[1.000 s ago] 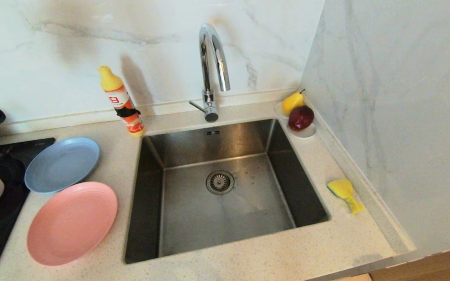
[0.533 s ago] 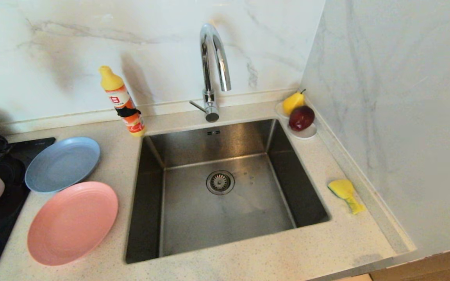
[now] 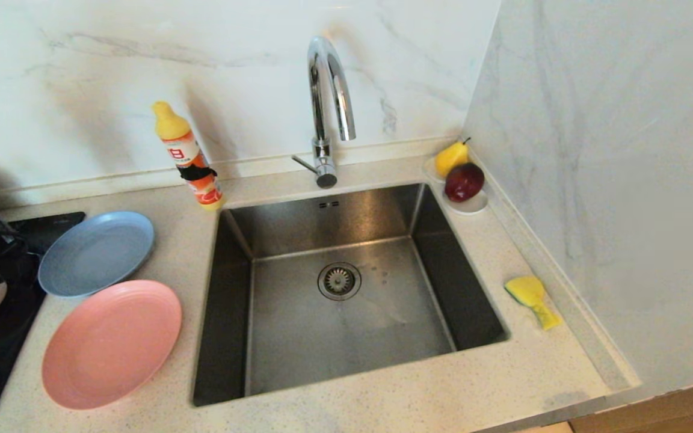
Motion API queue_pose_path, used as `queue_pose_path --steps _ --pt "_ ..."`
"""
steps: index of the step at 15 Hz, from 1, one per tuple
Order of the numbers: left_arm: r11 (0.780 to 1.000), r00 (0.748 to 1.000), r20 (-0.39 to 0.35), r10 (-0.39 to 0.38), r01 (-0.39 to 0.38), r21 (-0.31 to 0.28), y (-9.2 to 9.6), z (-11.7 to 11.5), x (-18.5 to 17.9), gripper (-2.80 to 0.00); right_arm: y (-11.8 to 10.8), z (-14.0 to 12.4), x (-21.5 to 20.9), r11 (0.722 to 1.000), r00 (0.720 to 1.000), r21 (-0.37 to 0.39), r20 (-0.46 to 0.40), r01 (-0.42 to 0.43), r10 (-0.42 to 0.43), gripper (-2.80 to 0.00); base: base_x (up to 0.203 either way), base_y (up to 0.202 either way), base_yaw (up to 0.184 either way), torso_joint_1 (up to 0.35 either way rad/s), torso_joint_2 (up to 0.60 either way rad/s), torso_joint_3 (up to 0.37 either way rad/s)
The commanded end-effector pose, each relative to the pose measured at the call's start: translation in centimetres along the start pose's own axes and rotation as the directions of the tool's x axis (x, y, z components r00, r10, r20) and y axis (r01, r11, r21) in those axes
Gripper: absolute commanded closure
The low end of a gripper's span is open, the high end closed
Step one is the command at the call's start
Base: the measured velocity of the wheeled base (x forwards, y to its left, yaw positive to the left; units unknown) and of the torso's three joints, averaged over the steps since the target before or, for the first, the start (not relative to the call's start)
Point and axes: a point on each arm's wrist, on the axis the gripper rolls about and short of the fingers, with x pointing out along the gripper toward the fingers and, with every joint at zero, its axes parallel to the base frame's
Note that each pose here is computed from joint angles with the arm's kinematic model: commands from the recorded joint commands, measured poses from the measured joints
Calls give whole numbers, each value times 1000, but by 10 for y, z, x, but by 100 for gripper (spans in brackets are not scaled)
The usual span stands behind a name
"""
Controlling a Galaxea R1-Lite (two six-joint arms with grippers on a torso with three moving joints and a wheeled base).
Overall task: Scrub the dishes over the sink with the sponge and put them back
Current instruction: Place the plate on the plate
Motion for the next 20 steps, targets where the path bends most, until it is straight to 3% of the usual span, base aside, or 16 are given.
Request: queue_pose_path --steps 1,6,11,15,20 --pt "1000 999 -45 -6 4 -31 5 -5 16 -280 0 0 0 1000 1000 -1 1 -1 1 0 0 0 0 0 0 0" --pt "994 992 -87 -94 87 -72 4 -7 18 -280 0 0 0 1000 1000 -1 1 -1 1 0 0 0 0 0 0 0" --pt "992 989 -113 -92 81 -100 8 -10 32 -280 0 0 0 1000 1000 -1 1 -1 1 0 0 0 0 0 0 0" --pt "980 978 -126 -163 146 -134 5 -8 30 -280 0 0 0 1000 1000 -1 1 -1 1 0 0 0 0 0 0 0" --pt "978 975 -133 -180 163 -128 -1 -8 40 -280 0 0 0 1000 1000 -1 1 -1 1 0 0 0 0 0 0 0"
